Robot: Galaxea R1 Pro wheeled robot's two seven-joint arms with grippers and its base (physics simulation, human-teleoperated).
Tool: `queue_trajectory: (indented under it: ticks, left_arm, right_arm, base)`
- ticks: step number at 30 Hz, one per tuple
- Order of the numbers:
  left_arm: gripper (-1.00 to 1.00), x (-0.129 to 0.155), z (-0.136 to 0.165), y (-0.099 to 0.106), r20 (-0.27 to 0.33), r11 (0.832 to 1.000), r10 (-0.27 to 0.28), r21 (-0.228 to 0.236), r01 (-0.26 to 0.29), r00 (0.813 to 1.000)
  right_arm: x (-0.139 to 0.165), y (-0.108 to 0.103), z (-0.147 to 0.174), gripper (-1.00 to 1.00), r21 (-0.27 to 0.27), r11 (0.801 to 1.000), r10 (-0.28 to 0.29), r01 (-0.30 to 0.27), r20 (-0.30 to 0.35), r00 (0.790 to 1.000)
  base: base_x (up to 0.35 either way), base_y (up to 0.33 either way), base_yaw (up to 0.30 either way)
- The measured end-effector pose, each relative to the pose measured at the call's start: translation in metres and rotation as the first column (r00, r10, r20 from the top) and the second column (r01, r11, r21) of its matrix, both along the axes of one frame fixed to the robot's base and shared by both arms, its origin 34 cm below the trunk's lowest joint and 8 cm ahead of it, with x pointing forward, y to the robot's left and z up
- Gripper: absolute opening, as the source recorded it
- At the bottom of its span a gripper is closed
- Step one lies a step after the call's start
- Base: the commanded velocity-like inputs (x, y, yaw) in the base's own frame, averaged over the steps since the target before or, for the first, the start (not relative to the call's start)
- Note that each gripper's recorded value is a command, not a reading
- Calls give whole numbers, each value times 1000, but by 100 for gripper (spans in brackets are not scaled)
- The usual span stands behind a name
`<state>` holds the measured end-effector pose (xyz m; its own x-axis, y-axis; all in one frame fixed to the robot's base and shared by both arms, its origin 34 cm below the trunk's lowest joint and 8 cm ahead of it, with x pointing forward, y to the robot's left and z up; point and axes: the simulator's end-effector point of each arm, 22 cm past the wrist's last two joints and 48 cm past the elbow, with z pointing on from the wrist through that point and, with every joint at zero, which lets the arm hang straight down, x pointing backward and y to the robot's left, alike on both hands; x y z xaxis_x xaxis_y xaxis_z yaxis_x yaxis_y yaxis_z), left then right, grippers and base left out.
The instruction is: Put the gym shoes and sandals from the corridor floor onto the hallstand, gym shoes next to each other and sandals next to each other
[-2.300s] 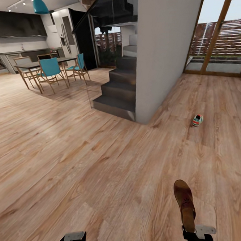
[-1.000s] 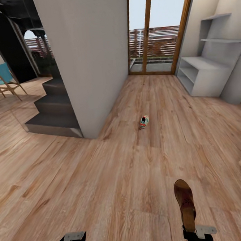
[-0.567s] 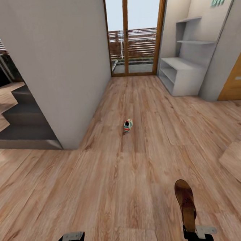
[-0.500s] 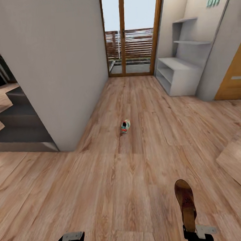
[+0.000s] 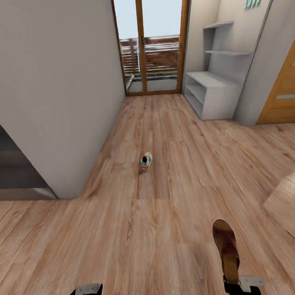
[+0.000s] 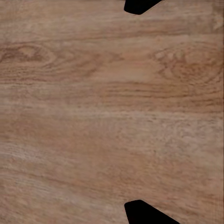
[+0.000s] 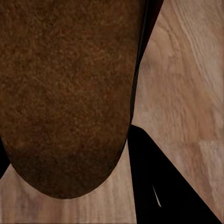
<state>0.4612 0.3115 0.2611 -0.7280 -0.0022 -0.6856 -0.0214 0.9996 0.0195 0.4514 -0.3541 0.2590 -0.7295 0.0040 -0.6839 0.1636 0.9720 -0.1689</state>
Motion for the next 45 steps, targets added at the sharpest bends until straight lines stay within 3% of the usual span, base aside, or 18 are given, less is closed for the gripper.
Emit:
queue_trajectory:
  ticks: [8, 45]
  left_arm:
    - [100, 0, 2, 18, 5, 999, 38, 11, -38, 999]
    - [100, 0, 2, 19, 6, 999, 44, 11, -44, 999]
  right_arm:
    - [0, 1, 0, -100, 1, 1000, 1, -1, -1, 1000]
    - [-1, 1, -1, -100, 1, 1000, -3, 3, -2, 1000]
  base:
    - [336, 0, 0]
    - [336, 0, 0]
